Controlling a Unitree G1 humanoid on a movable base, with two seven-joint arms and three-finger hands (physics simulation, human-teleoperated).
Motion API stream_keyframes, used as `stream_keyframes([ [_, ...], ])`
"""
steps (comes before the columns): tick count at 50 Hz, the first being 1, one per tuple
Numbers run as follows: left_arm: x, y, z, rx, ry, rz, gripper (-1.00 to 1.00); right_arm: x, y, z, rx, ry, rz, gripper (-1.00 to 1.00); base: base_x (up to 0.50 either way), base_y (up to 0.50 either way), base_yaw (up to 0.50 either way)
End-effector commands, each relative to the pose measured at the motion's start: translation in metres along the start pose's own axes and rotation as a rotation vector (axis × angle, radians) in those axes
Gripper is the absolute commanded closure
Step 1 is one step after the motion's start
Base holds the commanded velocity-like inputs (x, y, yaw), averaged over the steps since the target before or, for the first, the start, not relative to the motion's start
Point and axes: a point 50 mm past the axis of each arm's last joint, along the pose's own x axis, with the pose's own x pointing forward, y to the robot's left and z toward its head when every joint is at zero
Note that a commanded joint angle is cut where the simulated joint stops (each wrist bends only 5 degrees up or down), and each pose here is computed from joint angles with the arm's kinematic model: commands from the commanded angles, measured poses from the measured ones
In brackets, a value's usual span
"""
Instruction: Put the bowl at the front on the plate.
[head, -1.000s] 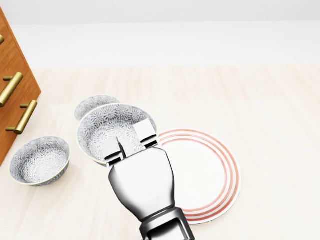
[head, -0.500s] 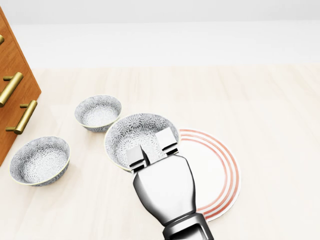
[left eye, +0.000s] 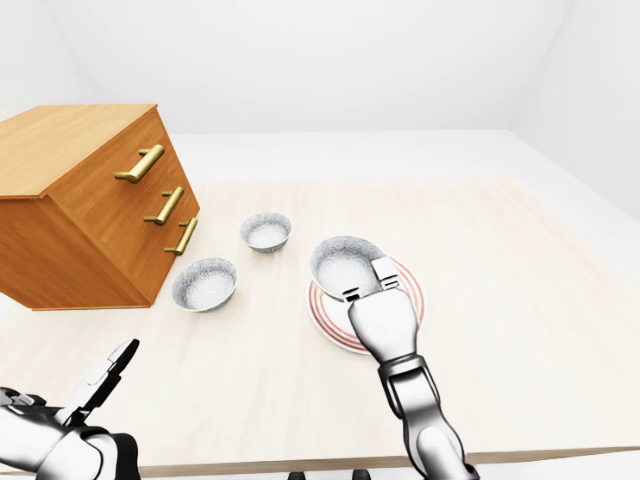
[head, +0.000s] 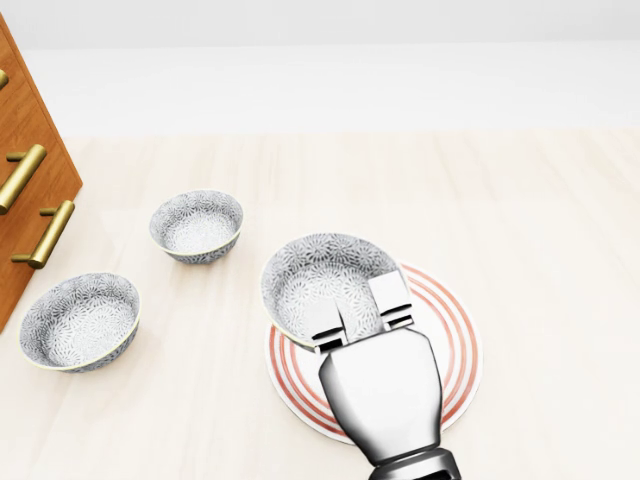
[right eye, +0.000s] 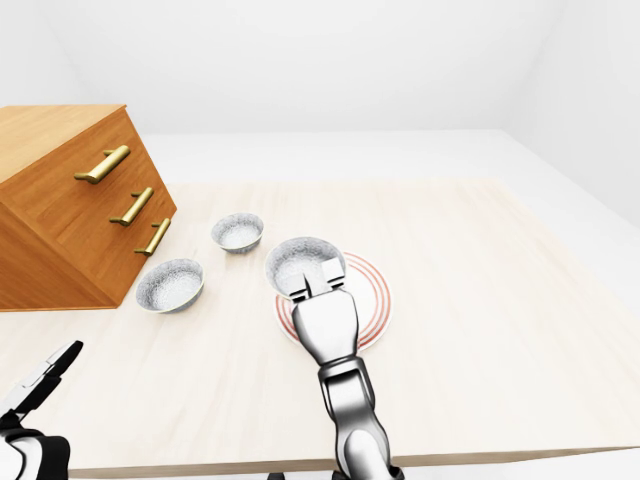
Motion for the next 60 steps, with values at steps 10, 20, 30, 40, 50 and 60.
stream_keyframes([
  [10,-0.001,0.000,0.001,0.004,-0.007,0.000,-1.00,-0.010,-0.004,-0.020,-0.037,0.077,-0.011,1.00,0.00,0.00,0.00],
  [20,0.000,-0.001,-0.002,0.004,-0.008,-0.006,-1.00,-0.013,-0.009,-0.027,-0.056,0.104,-0.025,1.00,0.00,0.00,0.00],
  [30,-0.001,0.001,0.001,-0.002,-0.011,0.000,-1.00,-0.014,0.000,-0.016,-0.164,-0.045,0.033,1.00,0.00,0.00,0.00],
  [40,0.000,0.000,-0.001,-0.002,-0.011,-0.003,-1.00,-0.013,0.008,-0.006,-0.227,-0.157,0.080,1.00,0.00,0.00,0.00],
  [50,-0.001,0.002,0.003,-0.001,-0.013,0.003,-1.00,-0.012,-0.006,-0.017,-0.111,0.018,0.016,1.00,0.00,0.00,0.00],
  [60,-0.001,0.002,0.003,-0.001,-0.013,0.007,-1.00,-0.012,-0.006,-0.019,-0.106,0.037,0.013,1.00,0.00,0.00,0.00],
])
